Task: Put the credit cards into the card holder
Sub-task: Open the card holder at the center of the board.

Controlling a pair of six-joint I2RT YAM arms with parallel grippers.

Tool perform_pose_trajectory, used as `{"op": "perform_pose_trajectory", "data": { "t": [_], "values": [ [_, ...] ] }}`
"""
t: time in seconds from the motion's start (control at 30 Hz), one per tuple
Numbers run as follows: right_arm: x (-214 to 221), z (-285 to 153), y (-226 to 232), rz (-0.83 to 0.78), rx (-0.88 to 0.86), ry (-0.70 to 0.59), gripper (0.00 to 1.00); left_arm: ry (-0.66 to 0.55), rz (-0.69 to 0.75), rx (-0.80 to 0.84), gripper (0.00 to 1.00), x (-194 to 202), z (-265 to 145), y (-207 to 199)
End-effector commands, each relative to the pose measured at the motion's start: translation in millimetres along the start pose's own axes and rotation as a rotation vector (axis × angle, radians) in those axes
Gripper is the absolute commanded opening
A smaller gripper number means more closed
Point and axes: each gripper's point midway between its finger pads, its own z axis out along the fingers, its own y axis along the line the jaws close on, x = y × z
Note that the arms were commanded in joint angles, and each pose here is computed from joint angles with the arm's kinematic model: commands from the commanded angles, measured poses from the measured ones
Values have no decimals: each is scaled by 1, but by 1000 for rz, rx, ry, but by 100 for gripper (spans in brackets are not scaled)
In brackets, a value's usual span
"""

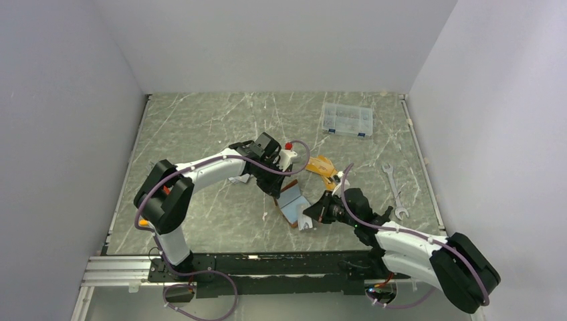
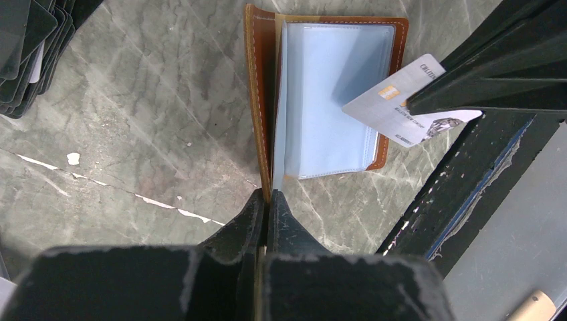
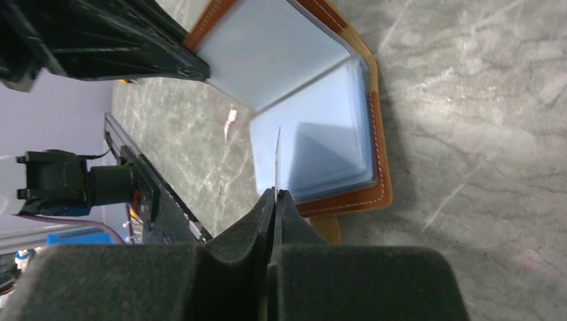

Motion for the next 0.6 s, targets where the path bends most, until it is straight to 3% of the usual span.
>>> {"op": "perform_pose_trajectory", "data": {
  "t": [0.0,0.57],
  "values": [
    [-30,-2,25,-29,-75,-116,0,-5,25,26,0,-6,-1,-7],
    [11,-22,-7,19,0,-13,0,17,9,24,0,-4,4,-4]
  ]
}}
